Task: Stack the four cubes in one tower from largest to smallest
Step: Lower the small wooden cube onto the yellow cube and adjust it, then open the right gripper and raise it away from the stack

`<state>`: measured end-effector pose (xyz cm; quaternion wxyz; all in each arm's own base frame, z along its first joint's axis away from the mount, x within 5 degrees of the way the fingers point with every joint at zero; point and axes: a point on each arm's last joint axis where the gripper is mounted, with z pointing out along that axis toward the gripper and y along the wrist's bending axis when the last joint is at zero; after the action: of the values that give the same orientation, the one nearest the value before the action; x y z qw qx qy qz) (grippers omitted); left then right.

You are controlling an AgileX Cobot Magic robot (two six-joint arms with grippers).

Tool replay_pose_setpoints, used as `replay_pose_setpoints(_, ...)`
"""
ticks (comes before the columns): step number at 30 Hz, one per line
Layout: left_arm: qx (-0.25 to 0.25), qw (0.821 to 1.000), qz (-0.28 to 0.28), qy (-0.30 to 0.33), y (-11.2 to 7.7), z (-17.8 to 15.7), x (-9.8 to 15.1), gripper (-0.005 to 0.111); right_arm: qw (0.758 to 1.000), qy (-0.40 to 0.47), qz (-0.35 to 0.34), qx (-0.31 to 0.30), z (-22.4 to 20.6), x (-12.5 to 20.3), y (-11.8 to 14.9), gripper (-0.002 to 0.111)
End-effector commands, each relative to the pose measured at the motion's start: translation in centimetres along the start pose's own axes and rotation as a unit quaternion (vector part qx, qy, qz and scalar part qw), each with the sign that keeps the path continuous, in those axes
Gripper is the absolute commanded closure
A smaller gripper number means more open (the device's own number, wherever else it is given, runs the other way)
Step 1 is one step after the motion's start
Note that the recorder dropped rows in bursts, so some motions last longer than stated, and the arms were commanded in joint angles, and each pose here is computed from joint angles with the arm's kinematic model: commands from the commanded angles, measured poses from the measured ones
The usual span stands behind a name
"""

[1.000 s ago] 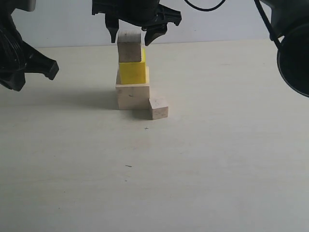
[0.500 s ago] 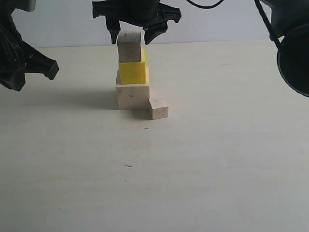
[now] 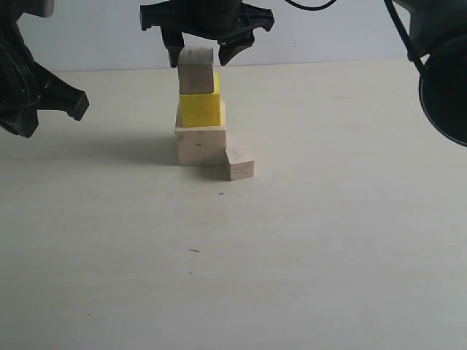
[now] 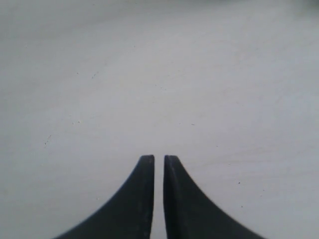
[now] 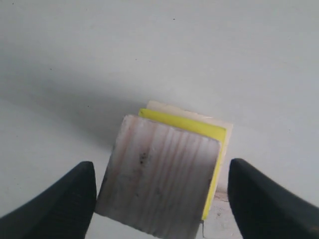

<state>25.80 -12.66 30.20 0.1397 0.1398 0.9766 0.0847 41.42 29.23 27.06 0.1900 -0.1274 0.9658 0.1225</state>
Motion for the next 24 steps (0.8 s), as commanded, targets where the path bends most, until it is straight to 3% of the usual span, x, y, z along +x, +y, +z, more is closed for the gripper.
replay_pose_setpoints(1,0.002,1.0,-0.007,-0.003,0.09,-0.2,0.16,0.097,1.0,-0.012,-0.016,0.002,-0.89,-0.25,-0.05,0.038)
replay_pose_setpoints(24,0.002,1.0,-0.007,-0.003,0.09,-0.2,0.16,0.097,0.999,-0.013,-0.047,0.005,-0.89,-0.27,-0.11,0.038)
